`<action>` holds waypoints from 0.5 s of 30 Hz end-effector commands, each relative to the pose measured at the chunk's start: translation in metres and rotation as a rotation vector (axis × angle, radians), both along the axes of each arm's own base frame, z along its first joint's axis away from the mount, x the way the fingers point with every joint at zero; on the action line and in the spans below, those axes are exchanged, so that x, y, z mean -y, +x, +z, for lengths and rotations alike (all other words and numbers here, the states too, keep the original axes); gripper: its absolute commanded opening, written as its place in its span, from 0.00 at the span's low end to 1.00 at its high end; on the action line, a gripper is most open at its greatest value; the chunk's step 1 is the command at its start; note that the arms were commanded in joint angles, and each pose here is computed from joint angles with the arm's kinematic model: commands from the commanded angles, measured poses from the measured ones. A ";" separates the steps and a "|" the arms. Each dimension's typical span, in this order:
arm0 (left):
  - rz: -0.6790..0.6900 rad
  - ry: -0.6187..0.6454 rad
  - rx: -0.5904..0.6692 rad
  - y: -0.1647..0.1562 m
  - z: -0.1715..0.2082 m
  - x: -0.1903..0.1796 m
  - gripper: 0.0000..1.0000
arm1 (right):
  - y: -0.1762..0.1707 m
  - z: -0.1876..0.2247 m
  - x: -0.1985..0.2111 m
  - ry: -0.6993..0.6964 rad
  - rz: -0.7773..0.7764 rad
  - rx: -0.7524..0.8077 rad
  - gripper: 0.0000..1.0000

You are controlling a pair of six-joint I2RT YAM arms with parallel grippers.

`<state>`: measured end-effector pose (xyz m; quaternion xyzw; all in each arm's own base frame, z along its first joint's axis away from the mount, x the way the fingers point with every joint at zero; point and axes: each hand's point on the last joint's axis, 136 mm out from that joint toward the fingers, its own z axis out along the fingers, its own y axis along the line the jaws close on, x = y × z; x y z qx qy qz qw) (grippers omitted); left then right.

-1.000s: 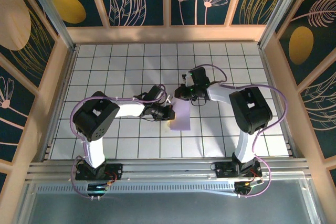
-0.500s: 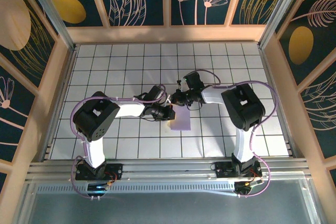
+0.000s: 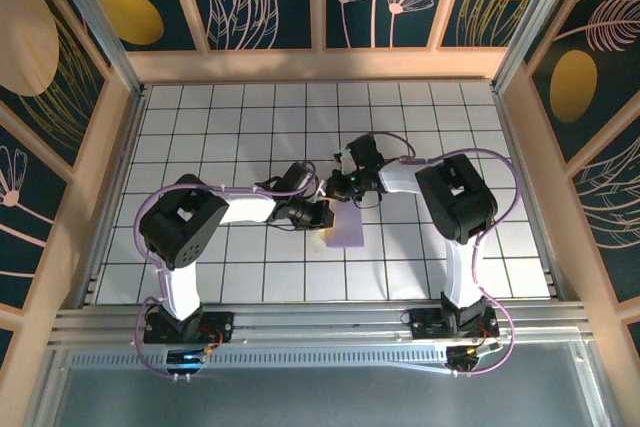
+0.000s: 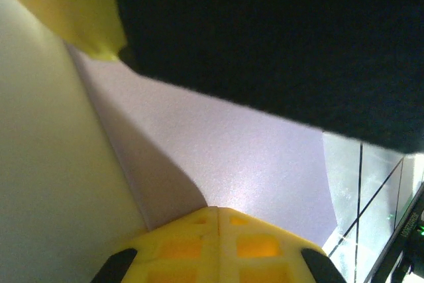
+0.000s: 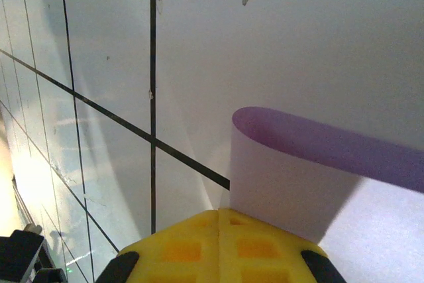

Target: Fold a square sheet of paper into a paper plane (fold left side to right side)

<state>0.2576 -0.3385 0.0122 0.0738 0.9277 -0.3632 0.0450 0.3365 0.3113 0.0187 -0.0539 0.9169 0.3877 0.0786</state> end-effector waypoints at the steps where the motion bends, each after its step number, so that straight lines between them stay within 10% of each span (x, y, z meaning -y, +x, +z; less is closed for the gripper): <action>1: 0.004 0.109 -0.080 -0.019 -0.033 -0.016 0.00 | 0.020 -0.016 0.010 -0.068 -0.033 0.046 0.00; 15: -0.001 0.116 -0.086 -0.021 -0.036 -0.016 0.00 | 0.059 -0.008 0.020 -0.051 -0.070 0.089 0.00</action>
